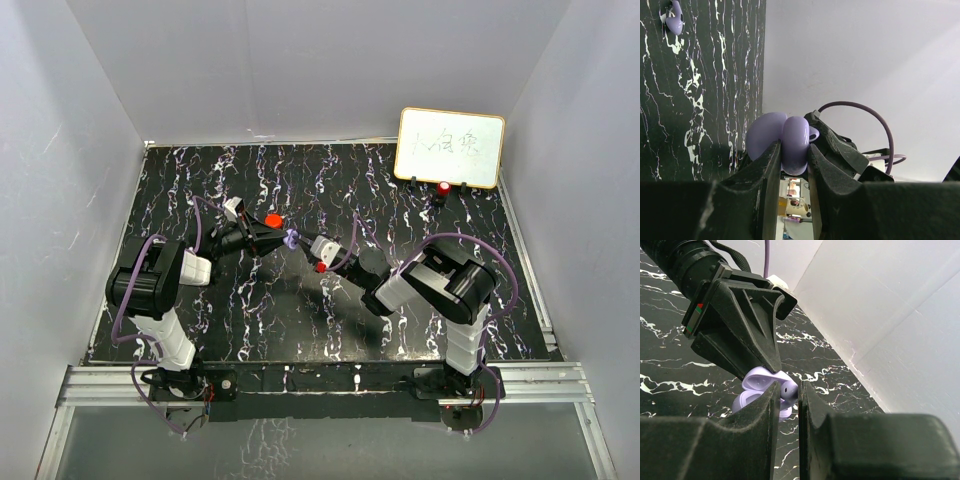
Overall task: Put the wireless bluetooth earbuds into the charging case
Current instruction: Place the earbud in the charging case.
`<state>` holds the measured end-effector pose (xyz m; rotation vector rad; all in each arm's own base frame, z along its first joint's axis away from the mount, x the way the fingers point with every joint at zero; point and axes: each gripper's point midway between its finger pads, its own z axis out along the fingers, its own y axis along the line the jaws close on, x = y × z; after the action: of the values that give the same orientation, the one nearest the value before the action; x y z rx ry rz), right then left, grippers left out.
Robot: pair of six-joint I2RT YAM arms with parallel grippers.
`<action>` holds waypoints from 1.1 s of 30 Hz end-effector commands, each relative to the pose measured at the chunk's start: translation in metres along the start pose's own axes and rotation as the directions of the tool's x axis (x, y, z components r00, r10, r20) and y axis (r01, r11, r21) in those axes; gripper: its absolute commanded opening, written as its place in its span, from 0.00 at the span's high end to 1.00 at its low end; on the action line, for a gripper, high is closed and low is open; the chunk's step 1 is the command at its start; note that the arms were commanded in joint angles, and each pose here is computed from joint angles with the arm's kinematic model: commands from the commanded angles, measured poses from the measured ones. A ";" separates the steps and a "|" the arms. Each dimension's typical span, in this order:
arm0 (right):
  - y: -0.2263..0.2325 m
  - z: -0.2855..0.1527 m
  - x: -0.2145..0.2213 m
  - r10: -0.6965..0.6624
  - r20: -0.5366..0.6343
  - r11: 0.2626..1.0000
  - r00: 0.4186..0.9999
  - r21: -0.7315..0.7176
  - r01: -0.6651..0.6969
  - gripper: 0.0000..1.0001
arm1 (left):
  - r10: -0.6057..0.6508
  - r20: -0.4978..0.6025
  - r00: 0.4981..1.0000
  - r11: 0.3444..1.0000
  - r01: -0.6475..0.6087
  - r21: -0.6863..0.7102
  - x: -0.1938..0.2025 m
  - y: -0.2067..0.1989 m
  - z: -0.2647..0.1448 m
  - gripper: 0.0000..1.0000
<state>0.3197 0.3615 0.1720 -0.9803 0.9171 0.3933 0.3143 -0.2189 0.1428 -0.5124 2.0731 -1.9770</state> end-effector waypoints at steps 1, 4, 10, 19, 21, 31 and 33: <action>-0.039 0.004 -0.067 -0.115 0.252 0.986 0.961 0.145 0.080 1.00 | 0.091 -0.003 0.996 0.995 -0.091 0.049 0.001 -0.029 0.001 1.00; -0.037 0.004 -0.068 -0.115 0.254 0.987 0.960 0.135 0.082 1.00 | 0.090 0.000 0.996 0.995 -0.090 0.048 -0.001 -0.029 0.002 1.00; -0.034 0.004 -0.068 -0.107 0.254 0.990 0.961 0.116 0.079 1.00 | 0.086 0.008 0.996 0.995 -0.086 0.046 -0.004 -0.028 0.003 1.00; -0.032 0.003 -0.068 -0.096 0.252 0.992 0.963 0.102 0.072 1.00 | 0.085 0.017 0.996 0.995 -0.086 0.050 -0.007 -0.031 0.005 1.00; -0.031 0.003 -0.068 -0.093 0.251 0.993 0.964 0.100 0.069 1.00 | 0.086 0.018 0.996 0.995 -0.087 0.051 -0.008 -0.032 0.005 1.00; -0.030 0.001 -0.067 -0.080 0.244 0.994 0.967 0.093 0.059 0.96 | 0.083 0.024 0.996 0.995 -0.084 0.052 -0.010 -0.031 0.006 1.00; -0.030 0.001 -0.067 -0.075 0.242 0.994 0.967 0.092 0.054 0.92 | 0.083 0.025 0.996 0.995 -0.084 0.055 -0.010 -0.033 0.006 1.00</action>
<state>0.3171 0.3628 0.1714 -0.9978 0.9039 0.4089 0.3203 -0.2192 0.1451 -0.5261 2.0704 -1.9705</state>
